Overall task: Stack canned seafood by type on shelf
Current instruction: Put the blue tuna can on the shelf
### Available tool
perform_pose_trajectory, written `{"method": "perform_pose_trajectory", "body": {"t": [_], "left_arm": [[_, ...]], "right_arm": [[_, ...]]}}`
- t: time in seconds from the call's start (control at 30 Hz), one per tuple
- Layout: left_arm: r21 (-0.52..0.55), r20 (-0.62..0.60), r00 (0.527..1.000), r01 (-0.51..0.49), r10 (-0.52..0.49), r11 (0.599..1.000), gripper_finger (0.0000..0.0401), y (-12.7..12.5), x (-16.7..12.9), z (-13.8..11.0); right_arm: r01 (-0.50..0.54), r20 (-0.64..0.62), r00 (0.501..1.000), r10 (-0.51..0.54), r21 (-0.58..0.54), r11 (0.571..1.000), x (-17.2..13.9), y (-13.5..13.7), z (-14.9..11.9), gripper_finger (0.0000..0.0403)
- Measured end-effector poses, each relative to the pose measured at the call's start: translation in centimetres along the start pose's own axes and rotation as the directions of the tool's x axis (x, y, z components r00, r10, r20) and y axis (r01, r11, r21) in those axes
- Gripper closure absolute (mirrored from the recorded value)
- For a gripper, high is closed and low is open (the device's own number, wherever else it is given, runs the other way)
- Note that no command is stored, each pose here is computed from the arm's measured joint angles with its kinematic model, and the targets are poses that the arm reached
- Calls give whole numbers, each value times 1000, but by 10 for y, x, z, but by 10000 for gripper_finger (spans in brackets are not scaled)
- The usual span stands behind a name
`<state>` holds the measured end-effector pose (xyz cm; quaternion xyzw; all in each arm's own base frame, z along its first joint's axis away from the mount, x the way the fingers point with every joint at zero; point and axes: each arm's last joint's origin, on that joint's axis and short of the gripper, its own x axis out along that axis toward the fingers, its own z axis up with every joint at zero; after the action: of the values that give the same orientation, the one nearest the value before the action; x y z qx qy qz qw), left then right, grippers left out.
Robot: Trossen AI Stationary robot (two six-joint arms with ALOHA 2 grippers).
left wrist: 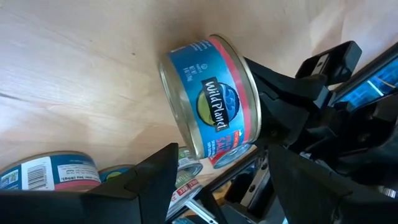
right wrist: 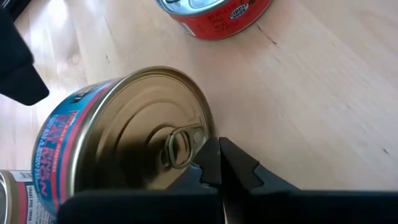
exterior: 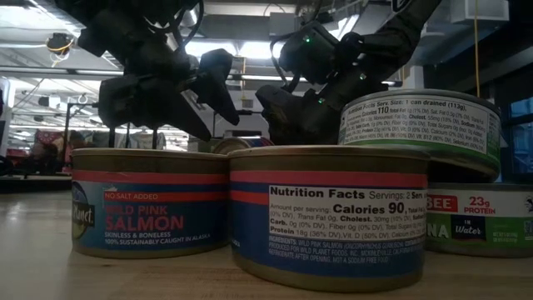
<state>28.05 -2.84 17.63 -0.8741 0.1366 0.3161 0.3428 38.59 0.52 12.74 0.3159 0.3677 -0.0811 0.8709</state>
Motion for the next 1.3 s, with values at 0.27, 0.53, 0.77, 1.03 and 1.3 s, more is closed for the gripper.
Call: {"method": "perform_pose_trajectory", "body": {"t": [0.27, 0.53, 0.77, 1.03, 1.3], "left_arm": [[-5, 0, 1000, 0, 0, 1000, 160, 0, 0, 0], [-14, 2, 1000, -4, 4, 1000, 160, -9, 12, -6], [-29, -29, 999, -27, 26, 999, 160, -19, 19, -9], [-52, -31, 996, -87, 86, 995, 160, -17, 31, -1], [-89, 1, 996, -89, 89, 992, 160, -25, 34, 11]], "right_arm": [[0, 1, 1000, 0, -10, 1000, 0, 0, 0, 402], [-5, 8, 1000, 5, -14, 1000, 0, 1, 1, 402], [-7, 9, 1000, 7, -20, 1000, 0, 1, 1, 402], [-15, 22, 1000, 16, -49, 999, 0, 5, 0, 402], [-8, 24, 1000, 11, -101, 995, 1, 15, -9, 402]]}}
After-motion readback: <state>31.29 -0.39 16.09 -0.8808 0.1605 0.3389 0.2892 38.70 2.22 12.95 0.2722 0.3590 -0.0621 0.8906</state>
